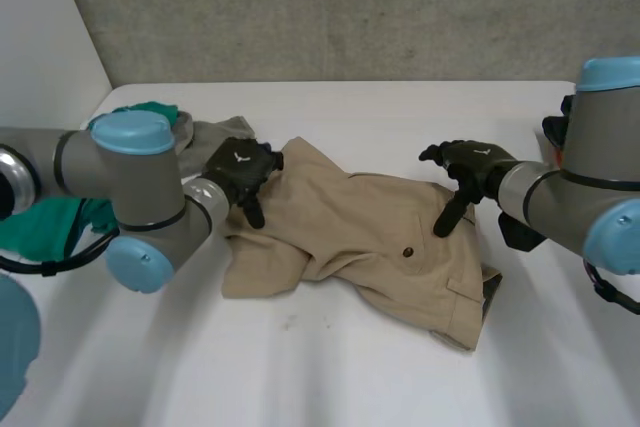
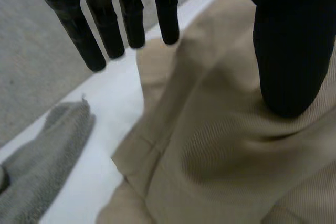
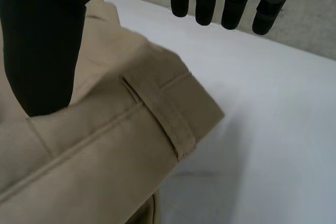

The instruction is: Fold the laundry.

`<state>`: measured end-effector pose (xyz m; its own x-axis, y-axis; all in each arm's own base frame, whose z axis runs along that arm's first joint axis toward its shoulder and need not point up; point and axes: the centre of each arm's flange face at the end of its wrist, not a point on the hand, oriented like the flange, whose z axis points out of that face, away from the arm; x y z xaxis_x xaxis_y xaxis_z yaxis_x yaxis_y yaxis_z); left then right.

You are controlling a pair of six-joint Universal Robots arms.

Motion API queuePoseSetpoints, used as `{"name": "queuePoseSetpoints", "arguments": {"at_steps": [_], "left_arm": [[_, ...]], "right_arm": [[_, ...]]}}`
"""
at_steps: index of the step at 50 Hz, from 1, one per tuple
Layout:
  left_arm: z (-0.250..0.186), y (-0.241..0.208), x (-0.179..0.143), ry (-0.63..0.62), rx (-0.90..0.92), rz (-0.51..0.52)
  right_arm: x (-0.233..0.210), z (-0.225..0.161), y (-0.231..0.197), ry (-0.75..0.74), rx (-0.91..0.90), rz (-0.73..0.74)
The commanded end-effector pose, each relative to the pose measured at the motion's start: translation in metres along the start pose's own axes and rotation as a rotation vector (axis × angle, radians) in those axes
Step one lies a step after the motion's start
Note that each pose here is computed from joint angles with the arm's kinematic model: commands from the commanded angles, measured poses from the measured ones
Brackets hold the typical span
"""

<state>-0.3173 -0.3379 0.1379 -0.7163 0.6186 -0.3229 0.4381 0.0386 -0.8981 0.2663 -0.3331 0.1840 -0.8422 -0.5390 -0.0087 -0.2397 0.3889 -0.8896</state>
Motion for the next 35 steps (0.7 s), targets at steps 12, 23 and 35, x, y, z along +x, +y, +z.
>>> {"name": "queuePoseSetpoints", "arguments": {"at_steps": [12, 23, 35], "left_arm": [[0.019, -0.012, -0.011, -0.025, 0.021, 0.081], [0.009, -0.181, -0.075, -0.528, 0.694, 0.341], [-0.052, -0.229, -0.083, -0.657, 0.927, 0.298]], "right_arm": [[0.008, 0.047, -0.002, -0.023, 0.006, -0.001], [-0.004, 0.016, -0.159, 0.109, 0.857, -0.329], [-0.005, -0.027, -0.209, 0.225, 1.143, -0.4]]}}
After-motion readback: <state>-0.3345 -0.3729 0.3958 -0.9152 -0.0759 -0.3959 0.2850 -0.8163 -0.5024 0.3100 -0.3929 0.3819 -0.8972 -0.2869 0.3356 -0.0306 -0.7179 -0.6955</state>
